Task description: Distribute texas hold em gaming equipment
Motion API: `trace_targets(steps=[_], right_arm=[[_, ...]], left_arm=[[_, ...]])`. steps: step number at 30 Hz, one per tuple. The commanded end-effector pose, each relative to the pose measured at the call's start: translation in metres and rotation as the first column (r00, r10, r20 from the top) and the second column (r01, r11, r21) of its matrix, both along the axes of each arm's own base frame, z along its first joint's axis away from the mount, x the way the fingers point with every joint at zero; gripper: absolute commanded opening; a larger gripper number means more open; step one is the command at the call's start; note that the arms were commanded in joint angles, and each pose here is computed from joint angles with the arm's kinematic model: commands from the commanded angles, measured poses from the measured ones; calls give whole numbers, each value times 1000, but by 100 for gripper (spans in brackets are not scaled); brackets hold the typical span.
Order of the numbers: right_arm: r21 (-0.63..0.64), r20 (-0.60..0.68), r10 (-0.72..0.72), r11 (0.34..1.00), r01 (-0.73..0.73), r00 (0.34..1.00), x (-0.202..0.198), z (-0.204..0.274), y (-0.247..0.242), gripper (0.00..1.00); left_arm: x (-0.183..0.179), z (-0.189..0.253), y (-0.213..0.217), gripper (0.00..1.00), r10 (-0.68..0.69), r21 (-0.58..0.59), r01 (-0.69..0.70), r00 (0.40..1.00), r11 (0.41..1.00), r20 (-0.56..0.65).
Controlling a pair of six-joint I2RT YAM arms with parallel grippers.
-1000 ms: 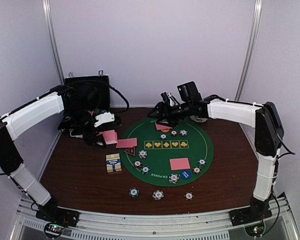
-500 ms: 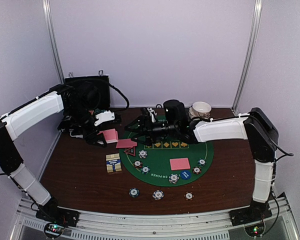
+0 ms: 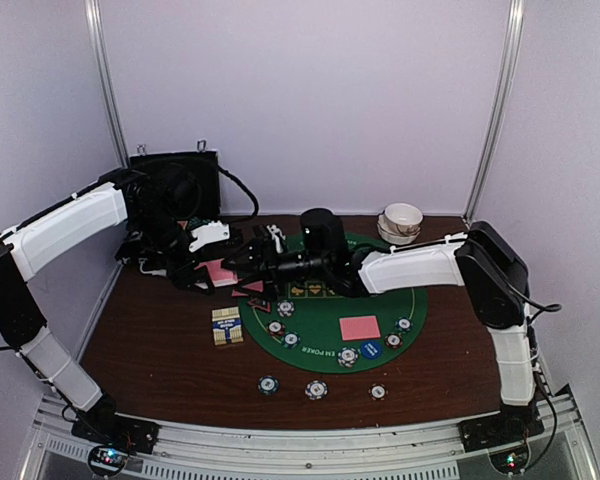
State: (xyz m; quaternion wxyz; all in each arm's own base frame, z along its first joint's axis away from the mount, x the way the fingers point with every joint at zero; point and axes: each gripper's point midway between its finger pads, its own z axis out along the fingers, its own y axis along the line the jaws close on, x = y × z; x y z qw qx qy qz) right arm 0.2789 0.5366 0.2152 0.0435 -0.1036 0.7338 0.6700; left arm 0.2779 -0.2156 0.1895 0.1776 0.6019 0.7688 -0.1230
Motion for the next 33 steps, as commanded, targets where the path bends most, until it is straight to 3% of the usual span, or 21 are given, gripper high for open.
trace_targets(steps=[1,18,33], right_arm=[[62,12,28,998,-28,1000,-1,16,12,83],[54,-35,106,993,-104,994,-10,3,43,75],[-38,-66,40,998,-42,997,14,-26,20,60]], left_arm=[[3,15,-6,0,1,-45,0,1000,999,27],[1,16,-5,0,-2,-45,3,1000,999,30],[-1,17,-4,0,-5,-48,7,999,999,33]])
